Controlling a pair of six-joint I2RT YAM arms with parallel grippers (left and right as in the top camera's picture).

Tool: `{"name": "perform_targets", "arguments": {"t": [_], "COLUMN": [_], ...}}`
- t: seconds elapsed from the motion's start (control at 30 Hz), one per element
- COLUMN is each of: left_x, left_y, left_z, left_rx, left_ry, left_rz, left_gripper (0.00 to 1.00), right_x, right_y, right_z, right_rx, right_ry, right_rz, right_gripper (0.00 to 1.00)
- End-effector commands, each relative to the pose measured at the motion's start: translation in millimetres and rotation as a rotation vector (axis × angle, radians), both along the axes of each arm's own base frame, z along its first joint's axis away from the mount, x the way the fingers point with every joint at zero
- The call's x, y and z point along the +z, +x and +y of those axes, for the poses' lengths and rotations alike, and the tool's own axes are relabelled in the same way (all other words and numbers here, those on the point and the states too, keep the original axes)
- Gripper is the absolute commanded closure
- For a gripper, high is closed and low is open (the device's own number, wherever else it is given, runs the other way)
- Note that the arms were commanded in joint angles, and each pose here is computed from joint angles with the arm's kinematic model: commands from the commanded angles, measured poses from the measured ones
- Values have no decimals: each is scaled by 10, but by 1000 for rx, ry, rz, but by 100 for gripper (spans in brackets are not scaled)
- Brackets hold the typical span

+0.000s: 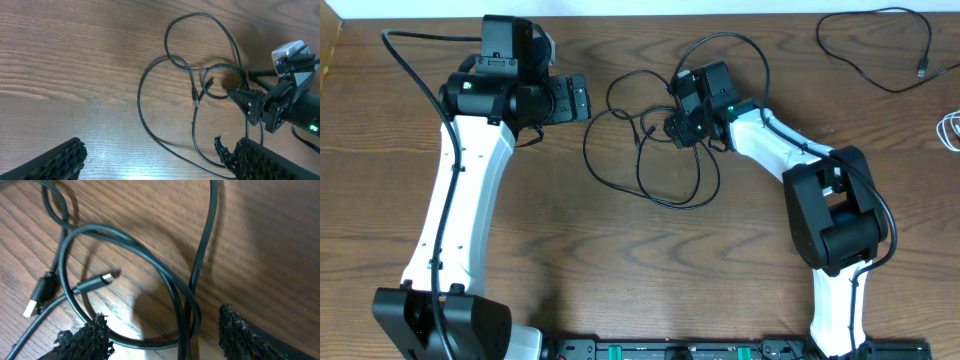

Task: Untangle cables

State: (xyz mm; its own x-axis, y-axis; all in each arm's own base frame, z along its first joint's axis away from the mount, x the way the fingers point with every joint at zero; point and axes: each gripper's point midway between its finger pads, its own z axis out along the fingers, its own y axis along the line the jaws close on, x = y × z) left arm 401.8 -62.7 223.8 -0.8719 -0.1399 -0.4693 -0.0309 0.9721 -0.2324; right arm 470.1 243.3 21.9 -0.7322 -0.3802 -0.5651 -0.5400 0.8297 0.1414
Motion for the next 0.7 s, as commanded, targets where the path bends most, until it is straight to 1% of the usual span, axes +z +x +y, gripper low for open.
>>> {"name": "perform_targets", "arguments": {"t": [0.0,0.03,0.1,0.17,0.27,0.33,0.37,0.43,0.47,0.53,0.67], "left_x": [45,44,42,41,38,37,32,31,31,32,32], "left_y": [21,22,21,21,17,13,7,6,6,7,7], "left_z": [24,24,24,24,24,24,25,25,25,27,25], "left_rx": [2,2,2,2,2,2,2,2,2,3,2], "left_ry": [10,10,10,10,10,10,11,11,11,11,11], "left_rz": [-12,-12,-11,-11,-9,-7,-4,-3,-3,-4,-4], "left_gripper": [5,5,5,5,5,5,5,5,5,5,5], "right_x": [-204,-238,-281,-288,-287,-287,-283,-214,-150,69,777], "right_y": [-61,-70,-91,-99,-99,-102,-103,-100,-97,-90,-96], "right_z": [-36,-39,-49,-52,-48,-46,-41,-56,-76,-127,-324], "right_rx": [-76,-92,-131,-168,-218,-230,-227,-230,-233,-240,-262], "right_ry": [20,25,37,53,77,84,86,91,92,102,139], "right_rz": [67,81,112,134,158,165,165,163,159,142,64], "right_gripper": [34,38,43,51,61,71,78,95,99,99,99]}}
